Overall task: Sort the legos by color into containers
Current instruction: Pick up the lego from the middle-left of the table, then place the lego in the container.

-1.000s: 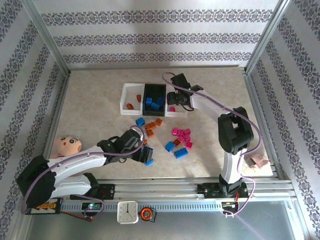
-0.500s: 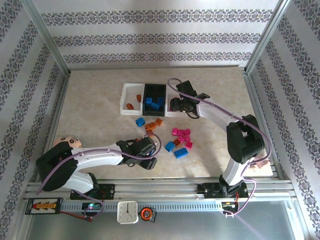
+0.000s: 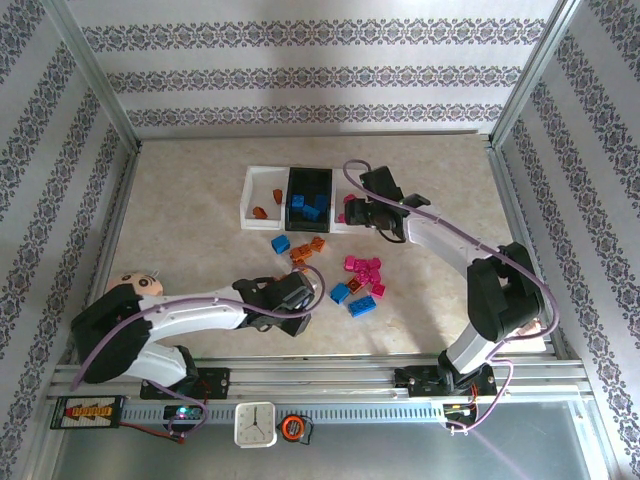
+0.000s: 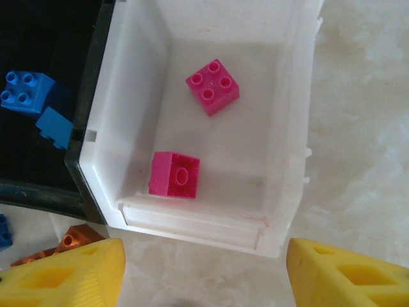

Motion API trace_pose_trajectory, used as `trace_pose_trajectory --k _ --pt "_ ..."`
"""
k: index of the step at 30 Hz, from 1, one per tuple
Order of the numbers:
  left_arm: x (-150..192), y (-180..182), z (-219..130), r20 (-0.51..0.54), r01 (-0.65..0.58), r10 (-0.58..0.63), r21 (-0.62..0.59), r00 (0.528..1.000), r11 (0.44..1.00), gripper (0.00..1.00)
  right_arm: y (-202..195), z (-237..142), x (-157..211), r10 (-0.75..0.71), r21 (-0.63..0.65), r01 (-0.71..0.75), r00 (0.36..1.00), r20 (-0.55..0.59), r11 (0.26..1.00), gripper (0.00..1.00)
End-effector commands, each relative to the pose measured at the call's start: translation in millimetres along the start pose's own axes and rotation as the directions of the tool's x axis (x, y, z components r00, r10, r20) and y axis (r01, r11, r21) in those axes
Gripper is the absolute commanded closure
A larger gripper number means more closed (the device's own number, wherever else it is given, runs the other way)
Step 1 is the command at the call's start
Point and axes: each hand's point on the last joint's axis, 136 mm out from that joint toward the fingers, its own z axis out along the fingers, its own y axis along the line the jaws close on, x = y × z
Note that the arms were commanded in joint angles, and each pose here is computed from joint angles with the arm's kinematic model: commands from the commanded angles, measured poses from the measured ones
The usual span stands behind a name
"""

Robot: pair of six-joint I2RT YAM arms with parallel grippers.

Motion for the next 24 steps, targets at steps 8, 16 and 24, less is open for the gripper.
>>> trace_pose_trajectory --k 8,16,24 --pt "-147 47 -67 0.344 0.196 -0.230 0.130 0.910 0.972 0.73 -8 -27 18 0.056 -0.049 -0.055 0.998 0.021 0.997 0.32" --pt "-251 103 -34 0.411 0.297 -0.310 0.097 0.858 0.950 0.74 -11 -39 47 0.064 -0.077 -0.064 0.998 -0.002 0.995 0.32" --pt "-294 143 26 0.358 0.378 -0.361 0.025 0.861 0.926 0.75 -4 -49 77 0.016 -0.129 -0.019 0.999 -0.028 0.992 0.32"
